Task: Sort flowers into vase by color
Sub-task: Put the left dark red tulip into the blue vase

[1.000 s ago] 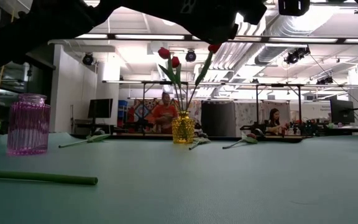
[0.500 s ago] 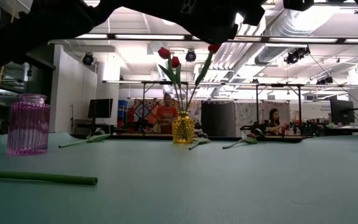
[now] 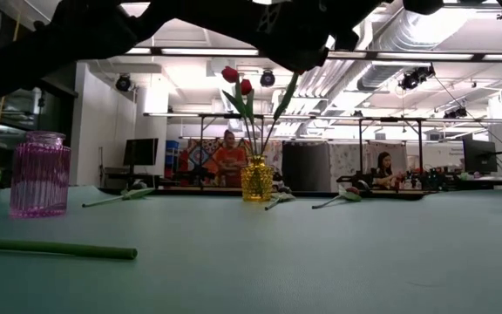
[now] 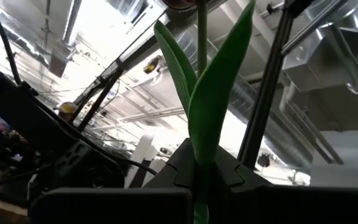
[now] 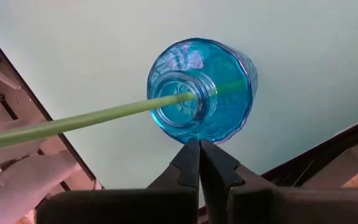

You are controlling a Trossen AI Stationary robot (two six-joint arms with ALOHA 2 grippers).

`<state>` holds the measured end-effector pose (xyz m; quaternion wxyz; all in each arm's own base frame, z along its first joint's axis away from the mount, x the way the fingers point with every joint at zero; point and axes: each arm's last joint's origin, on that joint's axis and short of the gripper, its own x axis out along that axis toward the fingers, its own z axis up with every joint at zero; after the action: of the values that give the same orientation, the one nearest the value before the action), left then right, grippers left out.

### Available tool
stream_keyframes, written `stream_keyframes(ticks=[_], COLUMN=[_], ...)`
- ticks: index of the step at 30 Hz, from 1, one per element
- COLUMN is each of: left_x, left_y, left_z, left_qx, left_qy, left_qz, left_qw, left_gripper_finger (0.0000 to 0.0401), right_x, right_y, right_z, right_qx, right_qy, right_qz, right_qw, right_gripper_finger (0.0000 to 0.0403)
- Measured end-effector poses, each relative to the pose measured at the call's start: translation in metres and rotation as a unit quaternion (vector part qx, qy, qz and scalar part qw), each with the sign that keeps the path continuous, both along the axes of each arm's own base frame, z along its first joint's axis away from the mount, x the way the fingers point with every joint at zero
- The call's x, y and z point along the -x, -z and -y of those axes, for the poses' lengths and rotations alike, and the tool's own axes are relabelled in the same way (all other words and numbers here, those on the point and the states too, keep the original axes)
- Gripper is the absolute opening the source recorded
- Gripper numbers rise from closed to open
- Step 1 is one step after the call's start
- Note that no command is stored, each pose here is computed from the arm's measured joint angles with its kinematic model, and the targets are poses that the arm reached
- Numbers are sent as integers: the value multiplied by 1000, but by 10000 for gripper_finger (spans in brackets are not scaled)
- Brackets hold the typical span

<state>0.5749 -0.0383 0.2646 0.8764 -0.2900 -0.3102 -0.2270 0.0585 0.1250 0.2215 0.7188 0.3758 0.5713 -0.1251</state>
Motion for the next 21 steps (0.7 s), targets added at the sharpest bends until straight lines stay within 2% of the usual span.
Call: stream_keyframes(ticks=[9, 14, 21], left_x=[-1, -1, -1], left_y=[0, 0, 0], left_z=[-18, -25, -30], left_qx=[-18, -6, -14], left_qy=[21, 31, 35], left_qz=[-2, -7, -7], left_qw=[1000, 999, 999], left_gripper_finger=[0, 0, 0], right_x=[-5, -7, -12], right_y=[-1, -1, -2], right_z=[2, 3, 6], right_qx=[17, 21, 35], right_qy=[30, 38, 64], right_qz=[47, 55, 86], right_qw=[998, 998, 994], right_gripper_finger=[0, 0, 0])
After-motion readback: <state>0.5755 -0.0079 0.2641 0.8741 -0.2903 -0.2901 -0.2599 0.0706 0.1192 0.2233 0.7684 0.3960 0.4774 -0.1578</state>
